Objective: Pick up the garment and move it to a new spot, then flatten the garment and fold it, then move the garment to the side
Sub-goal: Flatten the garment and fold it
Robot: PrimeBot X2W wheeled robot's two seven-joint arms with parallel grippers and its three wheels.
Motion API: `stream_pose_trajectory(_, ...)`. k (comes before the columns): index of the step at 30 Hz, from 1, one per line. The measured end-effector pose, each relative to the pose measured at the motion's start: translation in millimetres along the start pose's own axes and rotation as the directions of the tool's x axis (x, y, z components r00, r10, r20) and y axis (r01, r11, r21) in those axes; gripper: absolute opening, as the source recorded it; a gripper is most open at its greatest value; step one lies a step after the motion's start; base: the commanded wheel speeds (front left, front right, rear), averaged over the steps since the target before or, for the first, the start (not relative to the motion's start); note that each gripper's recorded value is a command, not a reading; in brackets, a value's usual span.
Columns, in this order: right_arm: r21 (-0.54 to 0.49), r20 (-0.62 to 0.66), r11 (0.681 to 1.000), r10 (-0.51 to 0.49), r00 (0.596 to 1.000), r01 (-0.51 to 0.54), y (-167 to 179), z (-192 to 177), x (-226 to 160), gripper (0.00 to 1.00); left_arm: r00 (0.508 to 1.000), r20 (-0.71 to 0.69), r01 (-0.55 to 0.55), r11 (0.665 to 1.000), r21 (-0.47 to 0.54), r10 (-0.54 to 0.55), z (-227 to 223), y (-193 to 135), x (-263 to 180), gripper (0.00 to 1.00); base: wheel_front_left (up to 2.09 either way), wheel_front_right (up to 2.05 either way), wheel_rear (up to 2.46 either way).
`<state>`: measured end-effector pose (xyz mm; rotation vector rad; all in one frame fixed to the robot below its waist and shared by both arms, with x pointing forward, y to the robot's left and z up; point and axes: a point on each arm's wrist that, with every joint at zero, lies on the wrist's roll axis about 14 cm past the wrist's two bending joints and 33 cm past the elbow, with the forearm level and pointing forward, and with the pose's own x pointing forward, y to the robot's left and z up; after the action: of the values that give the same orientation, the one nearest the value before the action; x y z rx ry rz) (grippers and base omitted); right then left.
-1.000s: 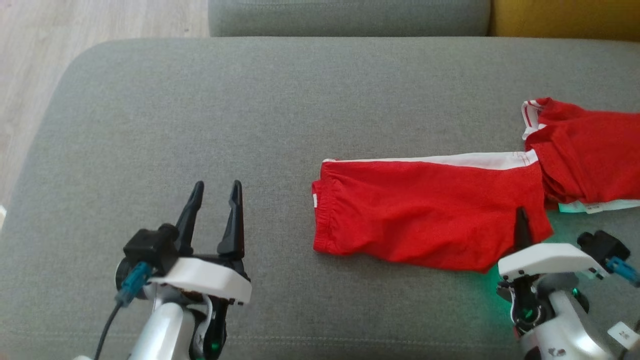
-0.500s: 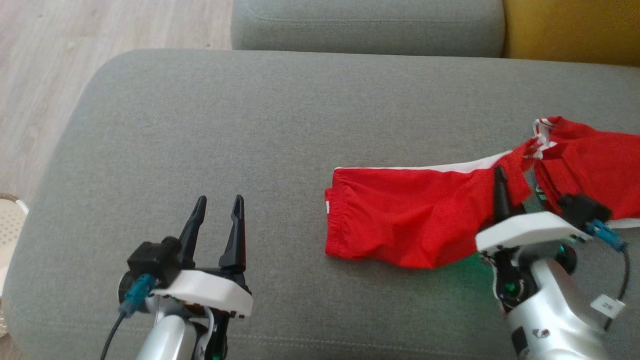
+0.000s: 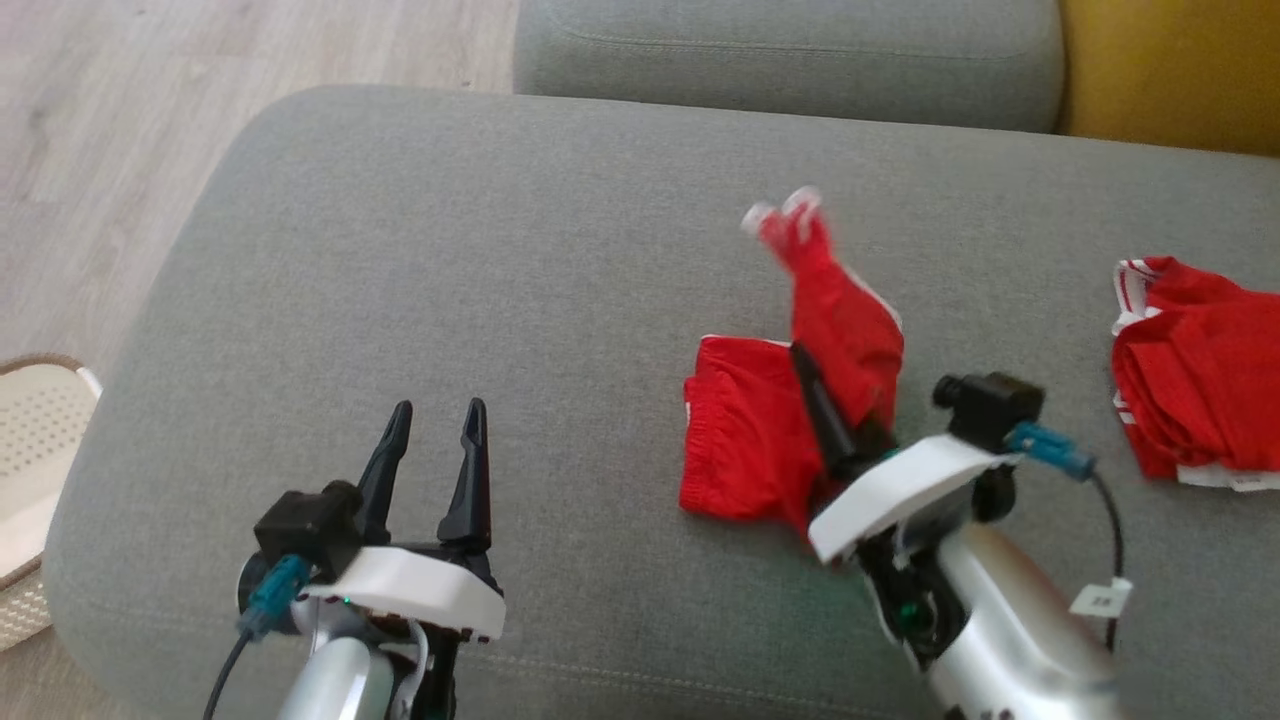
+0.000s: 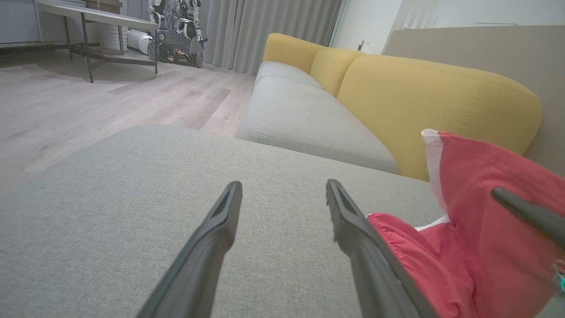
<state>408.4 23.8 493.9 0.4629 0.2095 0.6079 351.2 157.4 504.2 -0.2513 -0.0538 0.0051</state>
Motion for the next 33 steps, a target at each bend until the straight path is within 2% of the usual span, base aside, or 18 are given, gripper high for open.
stream_pose_trajectory(12, -0.014, -0.199, 0.999, 0.045, 0.979, -0.049, 14, -55, -5, 0.00, 0.999, -0.009, -0.031, 1.000, 0.002, 0.031, -3, 10, -2, 1.00, 0.00, 0.00, 0.00)
stream_pose_trajectory(13, -0.016, -0.223, 0.999, 0.045, 0.974, -0.050, 13, -61, -7, 0.69, 0.999, -0.011, -0.033, 0.999, 0.002, 0.033, -3, 10, -2, 1.00, 0.00, 0.00, 0.00)
stream_pose_trajectory(14, -0.009, -0.237, 0.999, 0.047, 0.970, -0.051, 14, -66, -7, 1.00, 0.999, -0.014, -0.034, 0.999, -0.002, 0.034, -4, 10, -2, 1.00, 0.00, 0.00, 0.00)
stream_pose_trajectory(16, 0.037, -0.260, 0.998, 0.064, 0.963, -0.056, 19, -73, -8, 1.00, 0.999, -0.017, -0.041, 0.999, -0.004, 0.041, -5, 12, -2, 1.00, 0.00, 0.00, 0.00)
stream_pose_trajectory(21, 0.071, -0.343, 0.995, 0.096, 0.934, -0.075, 29, -96, -14, 1.00, 0.997, -0.008, -0.080, 0.997, 0.010, 0.080, -2, 27, -1, 1.00, 0.00, 0.00, 0.00)
stream_pose_trajectory(24, 0.080, -0.424, 0.994, 0.102, 0.900, -0.075, 30, -116, -23, 1.00, 0.996, -0.004, -0.086, 0.996, 0.012, 0.086, -1, 31, 1, 1.00, 0.00, 0.00, 0.00)
stream_pose_trajectory(26, 0.091, -0.494, 0.991, 0.129, 0.860, -0.096, 38, -132, -32, 1.00, 0.996, 0.000, -0.088, 0.996, 0.013, 0.088, 1, 32, 4, 1.00, 0.00, 0.00, 0.00)
stream_pose_trajectory(30, 0.101, -0.480, 0.992, 0.120, 0.869, -0.082, 35, -128, -30, 1.00, 0.997, -0.002, -0.074, 0.997, 0.009, 0.074, 0, 27, 7, 1.00, 0.00, 0.00, 0.00)
stream_pose_trajectory(33, 0.098, -0.416, 0.993, 0.107, 0.903, -0.073, 30, -109, -20, 1.00, 0.998, -0.003, -0.060, 0.998, 0.007, 0.060, -1, 23, 9, 1.00, 0.00, 0.00, 0.00)
